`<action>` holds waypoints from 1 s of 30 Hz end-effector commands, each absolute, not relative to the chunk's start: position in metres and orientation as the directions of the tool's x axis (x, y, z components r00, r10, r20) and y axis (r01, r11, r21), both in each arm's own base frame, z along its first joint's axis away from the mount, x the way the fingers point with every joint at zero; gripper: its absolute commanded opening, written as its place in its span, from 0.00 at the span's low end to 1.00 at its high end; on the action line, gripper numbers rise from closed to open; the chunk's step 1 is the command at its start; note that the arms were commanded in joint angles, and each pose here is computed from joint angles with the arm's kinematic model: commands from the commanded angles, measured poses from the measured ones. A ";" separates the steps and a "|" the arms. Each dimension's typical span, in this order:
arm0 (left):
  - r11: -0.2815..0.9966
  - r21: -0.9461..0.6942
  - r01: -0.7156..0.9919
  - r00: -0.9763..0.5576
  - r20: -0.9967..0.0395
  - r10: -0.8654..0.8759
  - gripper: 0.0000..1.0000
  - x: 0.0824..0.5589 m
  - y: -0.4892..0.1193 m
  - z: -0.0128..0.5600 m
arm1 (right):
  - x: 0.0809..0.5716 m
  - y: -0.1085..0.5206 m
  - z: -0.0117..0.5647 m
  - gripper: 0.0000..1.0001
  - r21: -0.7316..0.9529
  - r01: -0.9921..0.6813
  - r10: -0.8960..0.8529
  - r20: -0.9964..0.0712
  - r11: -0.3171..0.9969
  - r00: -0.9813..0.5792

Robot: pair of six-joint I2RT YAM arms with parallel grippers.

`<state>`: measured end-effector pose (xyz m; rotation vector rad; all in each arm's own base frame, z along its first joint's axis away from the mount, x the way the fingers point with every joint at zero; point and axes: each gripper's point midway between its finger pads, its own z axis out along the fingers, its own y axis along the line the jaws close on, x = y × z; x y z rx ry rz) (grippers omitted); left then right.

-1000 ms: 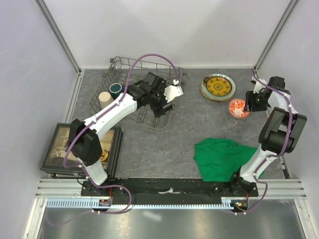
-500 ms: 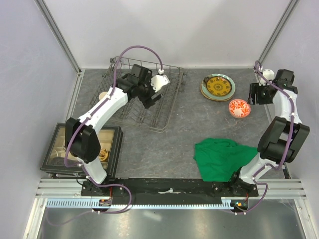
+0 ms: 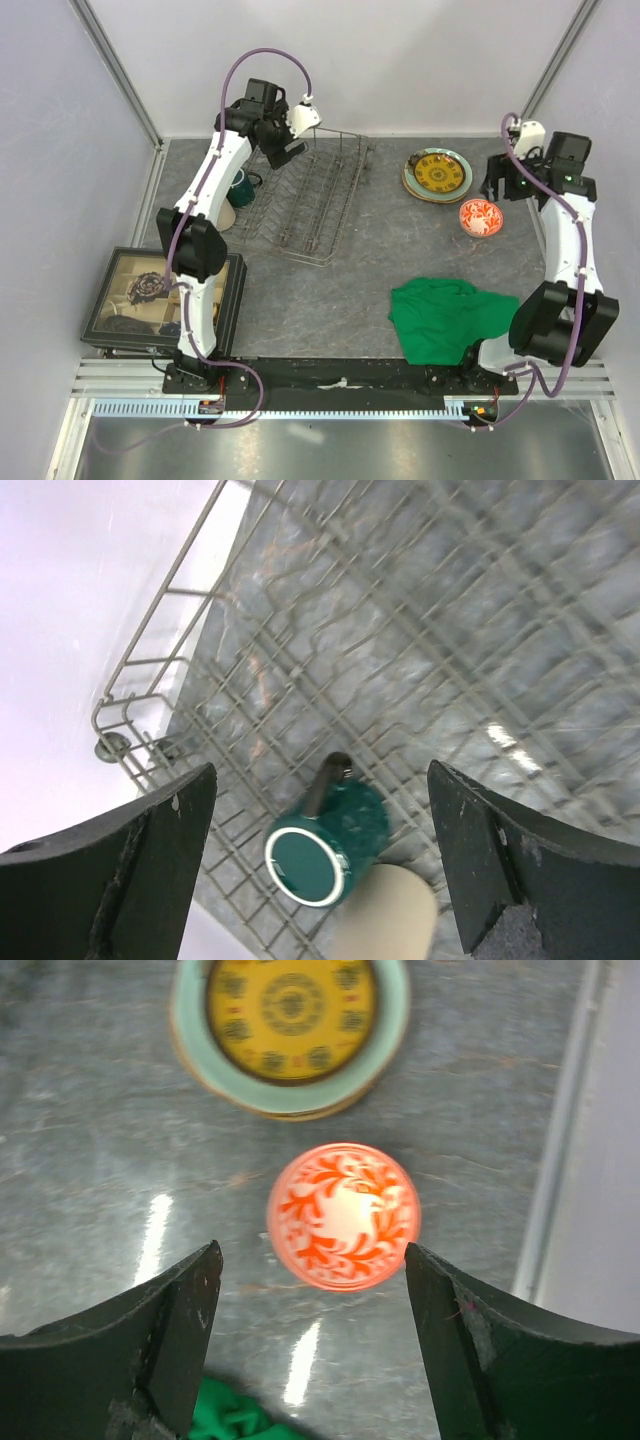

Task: Unload the mixed dishes from the dish rack
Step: Place the bowl at the center of the board, then pick up the cup from the dish rack.

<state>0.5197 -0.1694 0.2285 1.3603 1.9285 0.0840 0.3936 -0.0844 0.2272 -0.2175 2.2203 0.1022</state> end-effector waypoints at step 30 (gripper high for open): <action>0.243 0.405 0.881 -0.171 -0.206 0.963 0.91 0.552 -0.073 0.124 | 0.372 0.008 0.193 0.88 0.064 -0.381 -0.184 -0.796 0.922 -0.577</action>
